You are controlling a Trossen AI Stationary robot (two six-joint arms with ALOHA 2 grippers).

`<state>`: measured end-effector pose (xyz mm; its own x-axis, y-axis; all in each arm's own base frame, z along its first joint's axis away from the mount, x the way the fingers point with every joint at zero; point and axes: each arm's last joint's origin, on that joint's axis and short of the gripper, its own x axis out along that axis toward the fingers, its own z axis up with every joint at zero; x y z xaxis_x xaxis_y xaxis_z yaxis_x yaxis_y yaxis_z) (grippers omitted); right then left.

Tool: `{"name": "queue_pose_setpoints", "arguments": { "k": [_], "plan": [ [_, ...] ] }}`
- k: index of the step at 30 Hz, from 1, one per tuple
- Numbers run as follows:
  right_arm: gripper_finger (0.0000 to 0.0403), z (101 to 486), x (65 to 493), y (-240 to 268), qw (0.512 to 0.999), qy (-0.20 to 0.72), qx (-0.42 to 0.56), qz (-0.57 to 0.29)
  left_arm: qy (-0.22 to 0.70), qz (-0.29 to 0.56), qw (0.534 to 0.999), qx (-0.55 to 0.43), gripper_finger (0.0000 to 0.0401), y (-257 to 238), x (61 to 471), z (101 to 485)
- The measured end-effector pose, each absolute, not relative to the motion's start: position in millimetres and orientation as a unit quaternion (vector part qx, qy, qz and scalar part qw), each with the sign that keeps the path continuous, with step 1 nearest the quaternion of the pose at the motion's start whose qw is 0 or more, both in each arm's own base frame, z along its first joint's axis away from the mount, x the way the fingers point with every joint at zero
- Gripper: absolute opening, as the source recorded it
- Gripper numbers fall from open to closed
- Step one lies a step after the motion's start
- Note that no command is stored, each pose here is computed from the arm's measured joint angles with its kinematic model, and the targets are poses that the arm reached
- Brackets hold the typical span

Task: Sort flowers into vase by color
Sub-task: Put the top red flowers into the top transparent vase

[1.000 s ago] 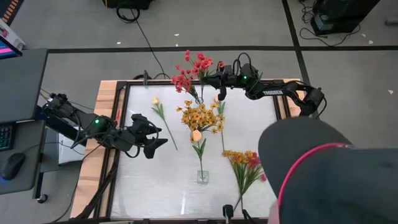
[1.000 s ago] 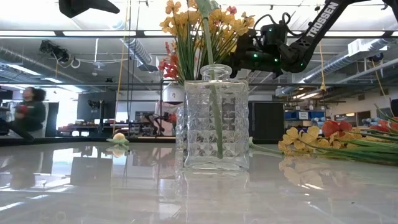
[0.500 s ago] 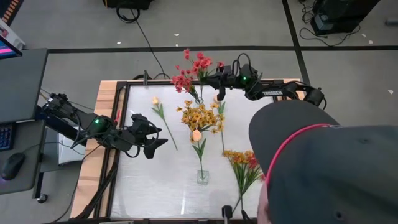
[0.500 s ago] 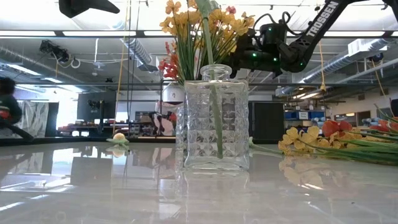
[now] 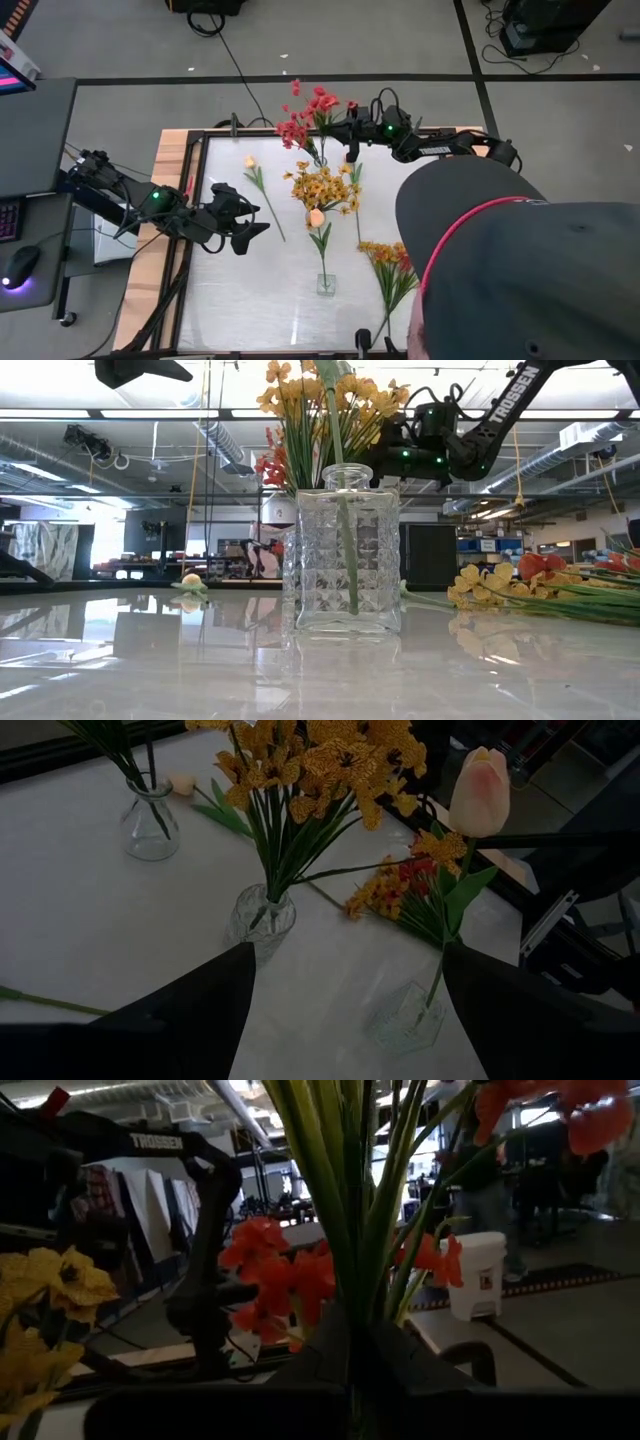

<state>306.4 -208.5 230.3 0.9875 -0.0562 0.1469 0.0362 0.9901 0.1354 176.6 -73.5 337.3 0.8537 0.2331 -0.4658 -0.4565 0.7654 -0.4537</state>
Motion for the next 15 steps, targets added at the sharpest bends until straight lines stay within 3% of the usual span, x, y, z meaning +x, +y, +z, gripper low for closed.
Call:
{"name": "queue_pose_setpoints", "arguments": {
  "k": [15],
  "plan": [
    [0.0019,224.8,307.9,-207.8,0.996,-0.051,0.065,-0.026,0.195,0.187,0.919,-0.287,0.0327,-73.5,176.6,337.3]
  ]
}}
